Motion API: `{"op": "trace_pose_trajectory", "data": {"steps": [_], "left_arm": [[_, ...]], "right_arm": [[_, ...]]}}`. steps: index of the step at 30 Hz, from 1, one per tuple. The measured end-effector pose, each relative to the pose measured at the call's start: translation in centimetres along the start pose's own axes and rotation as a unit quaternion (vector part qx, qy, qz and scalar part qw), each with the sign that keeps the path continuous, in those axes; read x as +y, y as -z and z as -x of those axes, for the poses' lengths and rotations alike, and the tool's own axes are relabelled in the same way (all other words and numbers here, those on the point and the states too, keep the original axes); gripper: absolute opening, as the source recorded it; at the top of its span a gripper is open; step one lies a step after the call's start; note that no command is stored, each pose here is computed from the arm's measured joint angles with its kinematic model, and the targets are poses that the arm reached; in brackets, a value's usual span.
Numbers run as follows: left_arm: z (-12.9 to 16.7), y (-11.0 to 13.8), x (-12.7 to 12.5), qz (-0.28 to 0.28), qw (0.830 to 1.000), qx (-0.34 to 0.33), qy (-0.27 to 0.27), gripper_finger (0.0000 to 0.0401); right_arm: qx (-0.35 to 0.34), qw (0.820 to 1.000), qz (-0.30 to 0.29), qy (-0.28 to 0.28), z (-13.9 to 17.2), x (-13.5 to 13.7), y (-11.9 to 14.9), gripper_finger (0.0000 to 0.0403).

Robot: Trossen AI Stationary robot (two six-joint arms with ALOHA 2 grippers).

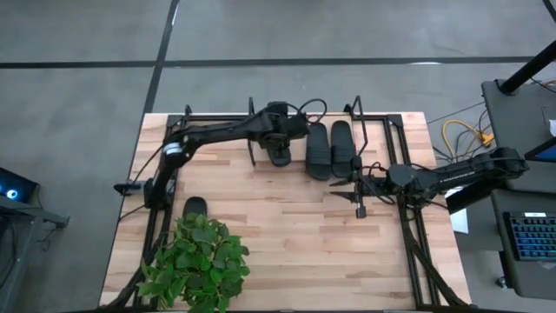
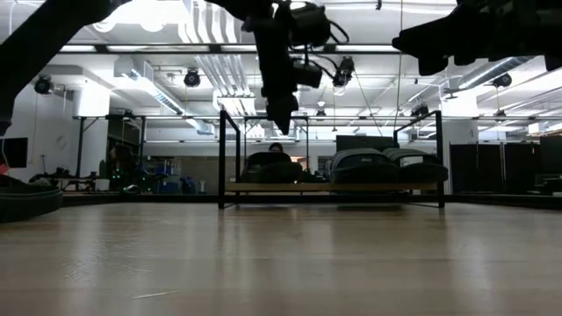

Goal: Pick and place slides into the shelf
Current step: Put the black slipper on the shelf

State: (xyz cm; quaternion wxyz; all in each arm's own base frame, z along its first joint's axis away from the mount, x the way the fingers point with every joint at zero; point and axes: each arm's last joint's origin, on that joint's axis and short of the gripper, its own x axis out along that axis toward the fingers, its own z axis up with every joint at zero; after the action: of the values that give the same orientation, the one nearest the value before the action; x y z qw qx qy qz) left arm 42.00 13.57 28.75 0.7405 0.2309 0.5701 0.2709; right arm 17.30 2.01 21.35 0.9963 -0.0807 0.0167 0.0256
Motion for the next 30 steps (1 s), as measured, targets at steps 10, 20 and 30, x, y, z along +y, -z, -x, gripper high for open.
{"op": "trace_pose_trajectory", "data": {"steps": [10, 20, 30], "left_arm": [[-2.1, 1.1, -0.1, 0.009, 0.998, 0.02, 0.061, 0.0205], [-5.2, 2.9, 0.1, 0.02, 0.997, 0.058, 0.039, 0.0205], [-6.2, 3.4, 0.9, 0.024, 0.997, 0.069, 0.037, 0.0176]], "right_arm": [[0.005, 1.0, 0.006, -0.001, 0.0, 0.0, 0.1, 0.0084], [0.006, 1.0, 0.013, -0.001, 0.0, 0.0, 0.1, 0.0085], [0.009, 1.0, 0.019, -0.002, 0.0, 0.0, 0.2, 0.0075]]}}
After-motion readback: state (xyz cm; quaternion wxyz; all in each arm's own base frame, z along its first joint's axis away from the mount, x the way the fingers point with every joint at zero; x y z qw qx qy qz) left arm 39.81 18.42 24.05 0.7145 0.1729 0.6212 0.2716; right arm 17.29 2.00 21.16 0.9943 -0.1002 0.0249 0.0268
